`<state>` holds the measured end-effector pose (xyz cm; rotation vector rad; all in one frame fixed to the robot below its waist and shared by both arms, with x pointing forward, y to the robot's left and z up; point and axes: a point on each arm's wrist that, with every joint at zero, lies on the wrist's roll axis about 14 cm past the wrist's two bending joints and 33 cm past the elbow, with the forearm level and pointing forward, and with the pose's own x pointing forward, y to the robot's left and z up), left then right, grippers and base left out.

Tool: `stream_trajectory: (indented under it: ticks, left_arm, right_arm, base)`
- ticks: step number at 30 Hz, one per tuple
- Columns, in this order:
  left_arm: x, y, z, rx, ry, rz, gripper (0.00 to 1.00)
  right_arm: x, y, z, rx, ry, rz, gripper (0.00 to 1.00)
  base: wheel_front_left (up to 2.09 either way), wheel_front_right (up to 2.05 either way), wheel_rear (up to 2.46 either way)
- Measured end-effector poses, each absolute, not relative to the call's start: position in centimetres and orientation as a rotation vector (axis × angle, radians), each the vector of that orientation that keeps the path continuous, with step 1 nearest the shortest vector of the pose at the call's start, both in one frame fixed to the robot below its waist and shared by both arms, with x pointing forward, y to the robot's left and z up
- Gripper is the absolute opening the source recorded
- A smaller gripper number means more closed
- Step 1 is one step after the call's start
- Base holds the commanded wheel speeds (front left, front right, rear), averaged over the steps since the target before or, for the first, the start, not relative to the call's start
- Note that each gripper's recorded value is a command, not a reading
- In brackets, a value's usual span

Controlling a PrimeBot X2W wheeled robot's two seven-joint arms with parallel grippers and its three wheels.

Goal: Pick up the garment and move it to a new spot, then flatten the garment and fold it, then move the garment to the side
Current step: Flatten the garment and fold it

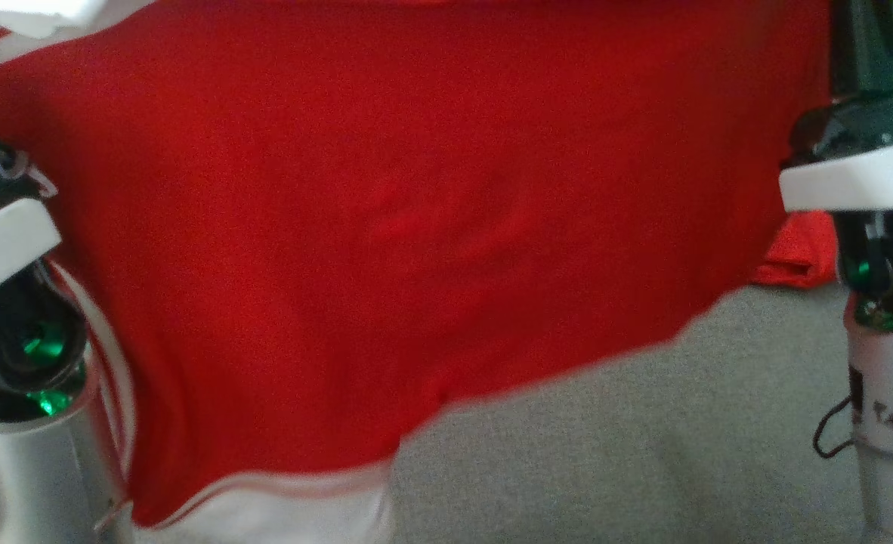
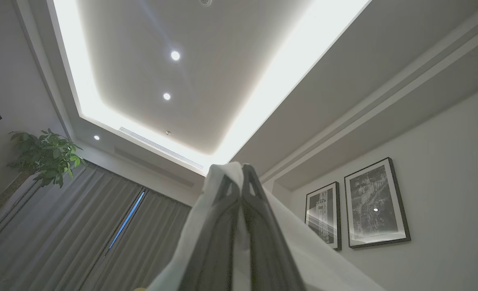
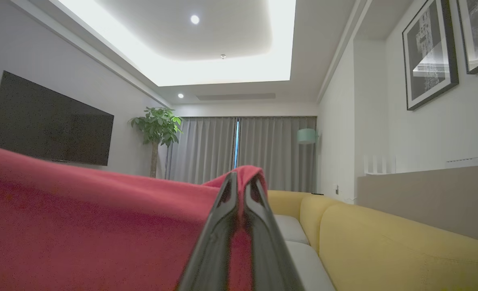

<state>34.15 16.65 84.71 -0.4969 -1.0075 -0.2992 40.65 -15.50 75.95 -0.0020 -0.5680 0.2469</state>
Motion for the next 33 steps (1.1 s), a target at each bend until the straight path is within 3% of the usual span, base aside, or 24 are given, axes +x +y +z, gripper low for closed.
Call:
stream_trajectory:
  ticks: [4, 8, 14, 18, 23, 28, 33]
  left_arm:
    - [36.2, 16.9, 83.6, -0.488, -0.935, -0.277, 0.0]
    - [41.6, 17.7, 80.9, -0.481, -0.797, -0.234, 0.0]
    - [51.9, 19.2, 76.0, -0.432, -0.6, -0.181, 0.0]
    - [57.5, 20.8, 77.5, -0.342, -0.637, -0.146, 0.0]
    - [61.4, 21.9, 77.7, -0.28, -0.642, -0.111, 0.0]
    - [64.2, 23.0, 71.8, -0.224, -0.495, -0.065, 0.0]
    - [64.3, 22.6, 66.5, -0.19, -0.371, -0.065, 0.0]
  right_arm:
    - [41.5, -15.5, 74.7, -0.002, -0.507, 0.226, 0.0]
    - [44.3, -15.3, 71.8, 0.001, -0.405, 0.219, 0.0]
    - [53.1, -14.5, 68.6, -0.041, -0.268, 0.239, 0.0]
    - [59.8, -13.9, 71.5, -0.107, -0.328, 0.239, 0.0]
    - [64.7, -13.3, 72.1, -0.117, -0.377, 0.224, 0.0]
    - [68.2, -12.1, 64.6, -0.091, -0.238, 0.231, 0.0]
    - [68.4, -10.9, 57.8, -0.091, -0.093, 0.256, 0.0]
  base:
    - [0.0, 0.0, 0.0]
    - [0.0, 0.0, 0.0]
    - [0.0, 0.0, 0.0]
    - [0.0, 0.0, 0.0]
    - [0.0, 0.0, 0.0]
    - [0.0, 0.0, 0.0]
    - [0.0, 0.0, 0.0]
